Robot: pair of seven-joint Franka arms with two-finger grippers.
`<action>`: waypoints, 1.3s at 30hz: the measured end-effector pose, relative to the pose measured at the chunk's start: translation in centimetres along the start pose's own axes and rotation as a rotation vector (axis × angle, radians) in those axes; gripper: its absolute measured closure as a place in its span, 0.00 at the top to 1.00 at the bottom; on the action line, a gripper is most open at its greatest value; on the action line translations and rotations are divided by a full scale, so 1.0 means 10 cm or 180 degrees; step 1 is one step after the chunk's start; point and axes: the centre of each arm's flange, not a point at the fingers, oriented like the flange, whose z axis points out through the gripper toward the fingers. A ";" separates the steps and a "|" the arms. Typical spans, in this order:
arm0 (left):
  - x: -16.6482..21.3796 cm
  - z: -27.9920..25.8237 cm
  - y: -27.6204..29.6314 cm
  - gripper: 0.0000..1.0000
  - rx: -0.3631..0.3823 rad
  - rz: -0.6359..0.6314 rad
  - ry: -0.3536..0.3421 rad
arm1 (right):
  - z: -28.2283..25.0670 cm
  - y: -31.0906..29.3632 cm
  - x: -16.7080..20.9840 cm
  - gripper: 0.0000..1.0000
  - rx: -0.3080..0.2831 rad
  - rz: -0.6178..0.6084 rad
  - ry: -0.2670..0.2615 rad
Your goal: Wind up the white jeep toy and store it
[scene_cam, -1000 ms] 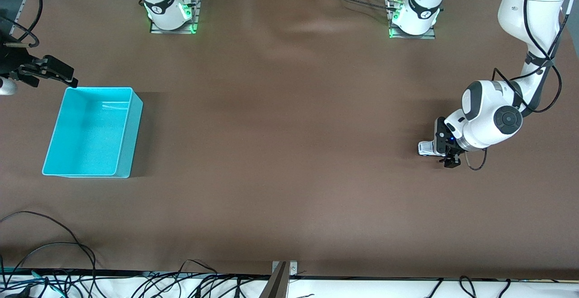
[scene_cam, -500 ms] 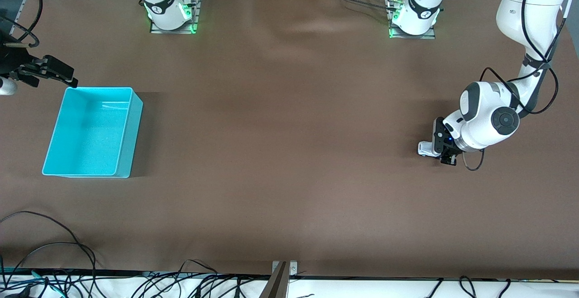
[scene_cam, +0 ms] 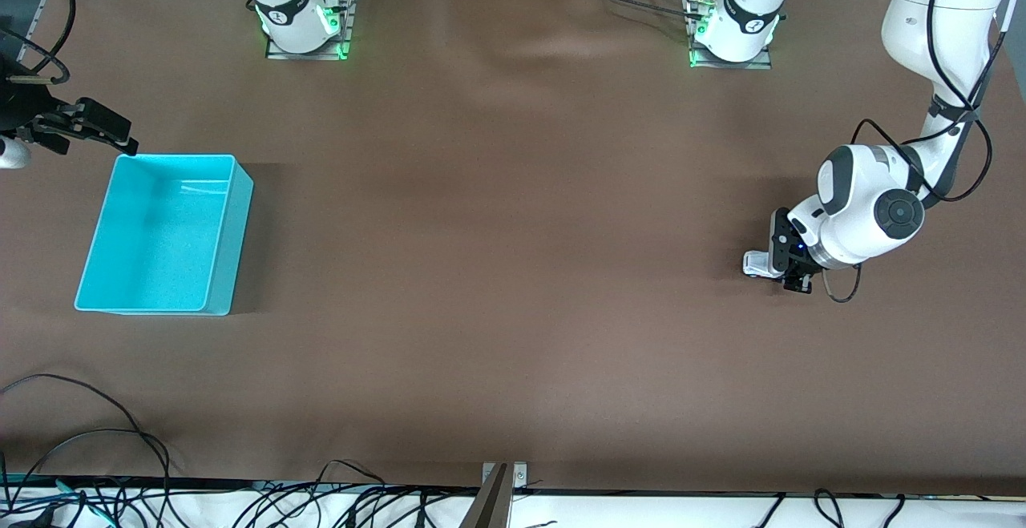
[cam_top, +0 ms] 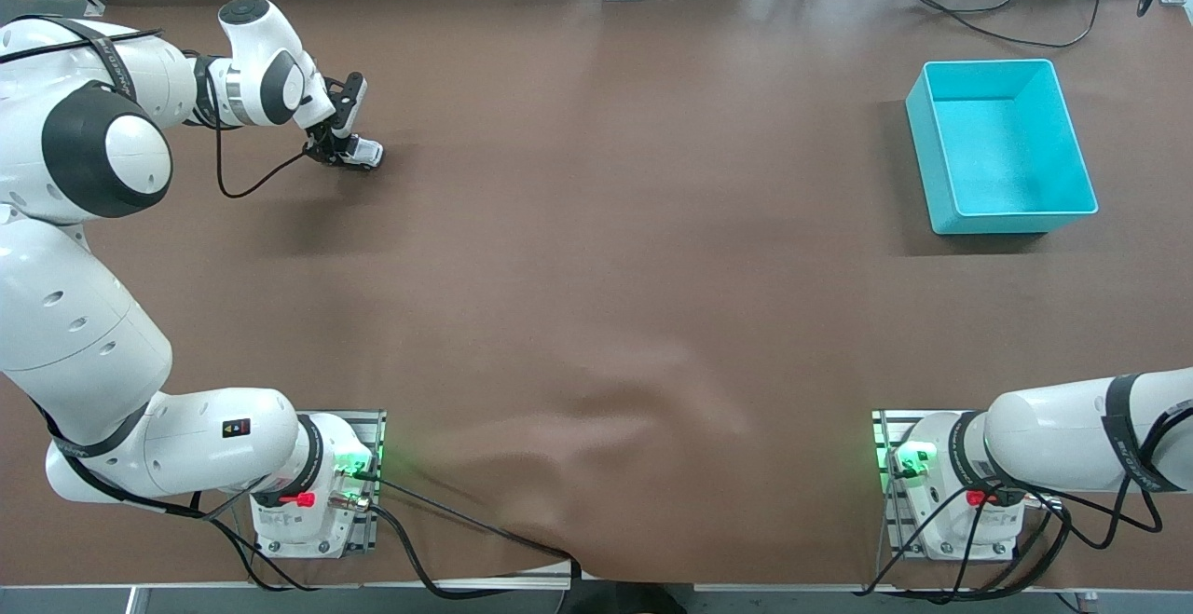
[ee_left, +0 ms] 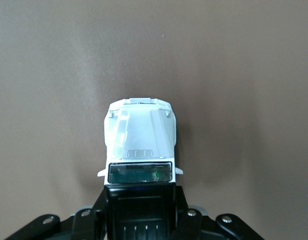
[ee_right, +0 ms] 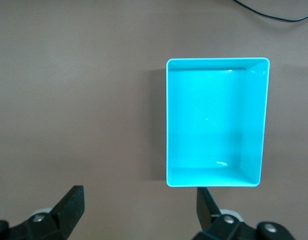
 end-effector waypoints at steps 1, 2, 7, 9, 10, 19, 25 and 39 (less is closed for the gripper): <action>-0.01 0.00 0.00 0.52 0.0000 -0.0007 0.0000 | 0.00 0.00 0.00 1.00 0.0000 0.0000 0.0000; -0.03 0.00 0.01 0.52 -0.0001 -0.0015 0.0000 | 0.00 0.00 0.00 1.00 0.0000 0.0000 0.0000; -0.18 0.01 0.04 0.52 -0.0002 -0.0095 0.0002 | 0.00 0.00 0.00 1.00 0.0000 0.0000 0.0000; -0.24 0.01 0.06 0.52 -0.0002 -0.0109 0.0004 | 0.00 0.00 0.00 1.00 0.0000 0.0000 0.0000; -0.27 0.01 0.07 0.52 -0.0002 -0.0110 0.0005 | 0.00 0.00 0.00 1.00 0.0000 0.0000 0.0000; -0.59 0.01 0.16 0.52 0.0001 -0.0116 0.0011 | 0.00 0.00 0.00 1.00 0.0000 0.0000 0.0000; -0.85 0.02 0.25 0.52 0.0003 -0.0184 0.0016 | 0.00 0.00 0.00 1.00 0.0000 0.0000 0.0000; -1.31 0.03 0.45 0.52 0.0010 -0.0411 0.0025 | 0.00 0.00 0.00 1.00 0.0000 0.0001 0.0000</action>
